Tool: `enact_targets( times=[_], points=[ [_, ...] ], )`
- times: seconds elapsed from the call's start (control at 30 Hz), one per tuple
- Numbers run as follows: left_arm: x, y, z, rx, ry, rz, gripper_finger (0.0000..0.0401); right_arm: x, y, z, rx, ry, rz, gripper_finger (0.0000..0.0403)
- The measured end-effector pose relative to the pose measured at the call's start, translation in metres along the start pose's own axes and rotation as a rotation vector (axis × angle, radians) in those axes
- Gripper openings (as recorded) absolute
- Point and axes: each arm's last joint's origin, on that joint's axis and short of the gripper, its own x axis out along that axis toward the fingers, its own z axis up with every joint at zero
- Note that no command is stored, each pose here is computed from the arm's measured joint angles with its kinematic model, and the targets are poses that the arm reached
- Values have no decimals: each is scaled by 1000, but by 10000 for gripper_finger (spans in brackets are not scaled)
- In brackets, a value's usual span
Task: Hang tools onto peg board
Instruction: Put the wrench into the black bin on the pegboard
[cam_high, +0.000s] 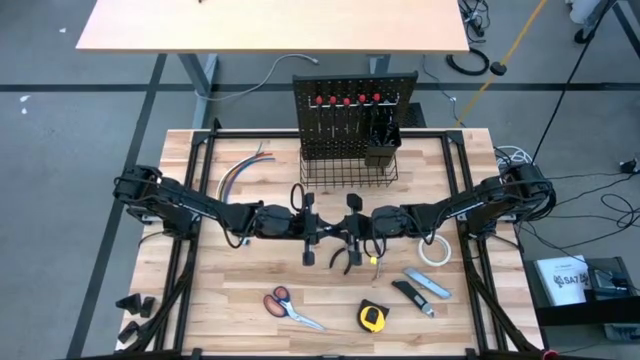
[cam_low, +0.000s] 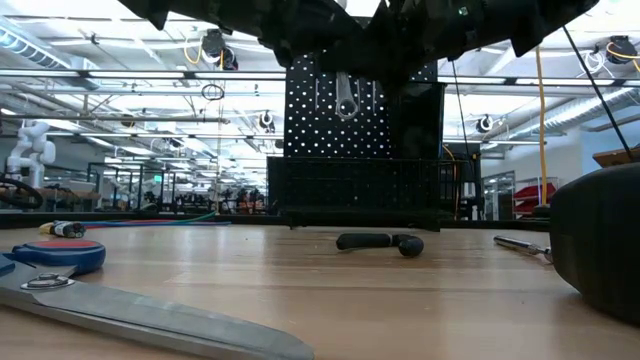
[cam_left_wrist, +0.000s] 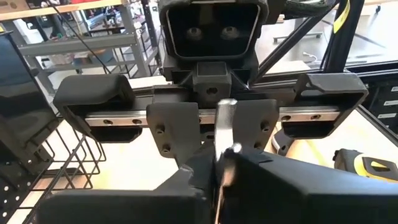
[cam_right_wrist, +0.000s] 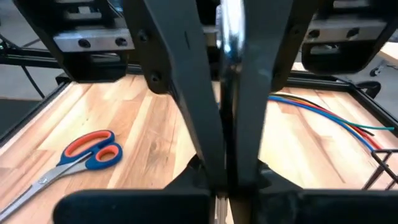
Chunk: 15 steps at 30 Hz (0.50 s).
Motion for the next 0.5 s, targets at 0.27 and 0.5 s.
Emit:
enact_targets(
  times=[0.27,0.5],
  points=[
    [-1,2,0,49,10,26,121,0,1,-3,-7,29,-2,5],
    [-17,5,0,74,140,38,160,-8,-1,5,0,19,-90,5]
  ],
)
